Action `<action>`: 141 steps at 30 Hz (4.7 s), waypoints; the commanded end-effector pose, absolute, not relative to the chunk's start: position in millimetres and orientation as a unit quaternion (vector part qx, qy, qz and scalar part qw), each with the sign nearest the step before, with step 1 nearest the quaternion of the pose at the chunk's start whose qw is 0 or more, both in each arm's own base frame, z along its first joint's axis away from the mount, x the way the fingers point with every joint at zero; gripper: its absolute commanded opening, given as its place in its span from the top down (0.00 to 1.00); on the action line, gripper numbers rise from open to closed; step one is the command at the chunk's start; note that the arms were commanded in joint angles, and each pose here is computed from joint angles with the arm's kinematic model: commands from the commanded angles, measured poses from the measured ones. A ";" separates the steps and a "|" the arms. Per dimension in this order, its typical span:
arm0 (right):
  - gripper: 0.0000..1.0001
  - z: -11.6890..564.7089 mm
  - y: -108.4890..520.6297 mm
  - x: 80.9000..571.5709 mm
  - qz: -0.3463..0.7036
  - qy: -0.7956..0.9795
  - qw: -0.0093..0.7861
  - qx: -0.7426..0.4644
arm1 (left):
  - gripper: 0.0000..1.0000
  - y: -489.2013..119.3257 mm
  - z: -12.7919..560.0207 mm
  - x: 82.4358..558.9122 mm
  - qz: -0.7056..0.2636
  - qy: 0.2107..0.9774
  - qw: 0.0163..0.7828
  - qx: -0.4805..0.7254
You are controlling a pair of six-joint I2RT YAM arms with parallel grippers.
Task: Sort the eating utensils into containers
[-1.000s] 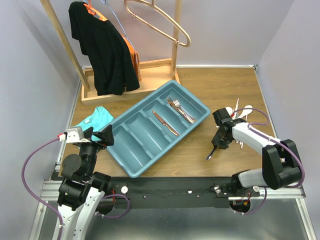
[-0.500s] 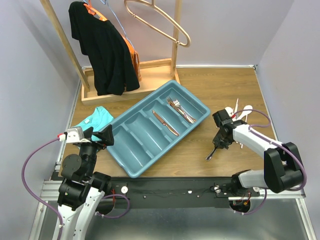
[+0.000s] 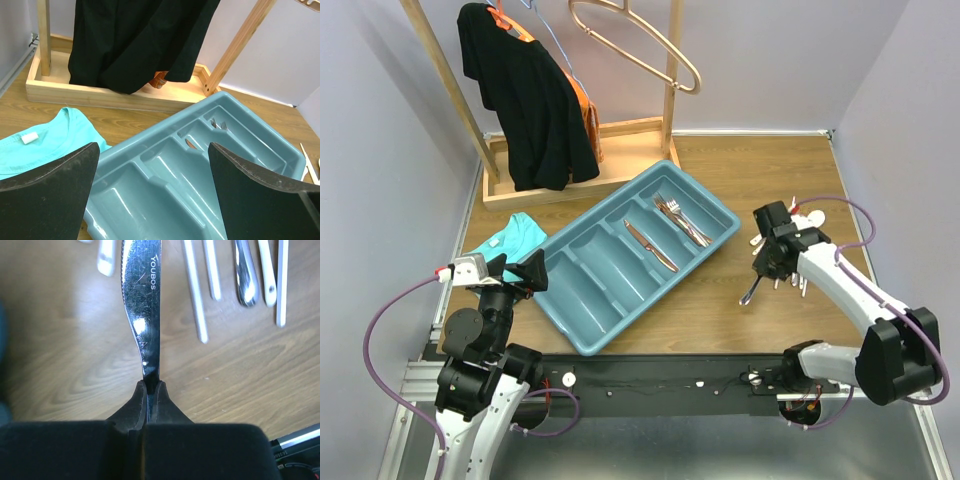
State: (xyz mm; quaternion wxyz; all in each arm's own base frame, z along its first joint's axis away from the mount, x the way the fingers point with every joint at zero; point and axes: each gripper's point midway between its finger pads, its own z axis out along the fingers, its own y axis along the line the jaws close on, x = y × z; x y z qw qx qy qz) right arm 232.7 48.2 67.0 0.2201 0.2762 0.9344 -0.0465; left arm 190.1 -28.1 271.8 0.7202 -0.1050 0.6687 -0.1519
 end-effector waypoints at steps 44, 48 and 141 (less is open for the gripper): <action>0.32 117.9 317.9 344.0 0.159 0.908 0.300 -0.243 | 0.01 -27.2 278.6 185.6 -0.155 0.656 0.732 -0.100; 0.25 136.6 276.2 357.3 0.075 0.911 0.356 -0.191 | 0.01 -27.3 278.7 185.1 -0.155 0.655 0.733 -0.100; 0.99 -9.2 25.5 219.0 0.097 0.939 0.103 0.312 | 0.01 -26.0 283.9 179.9 -0.161 0.643 0.742 -0.101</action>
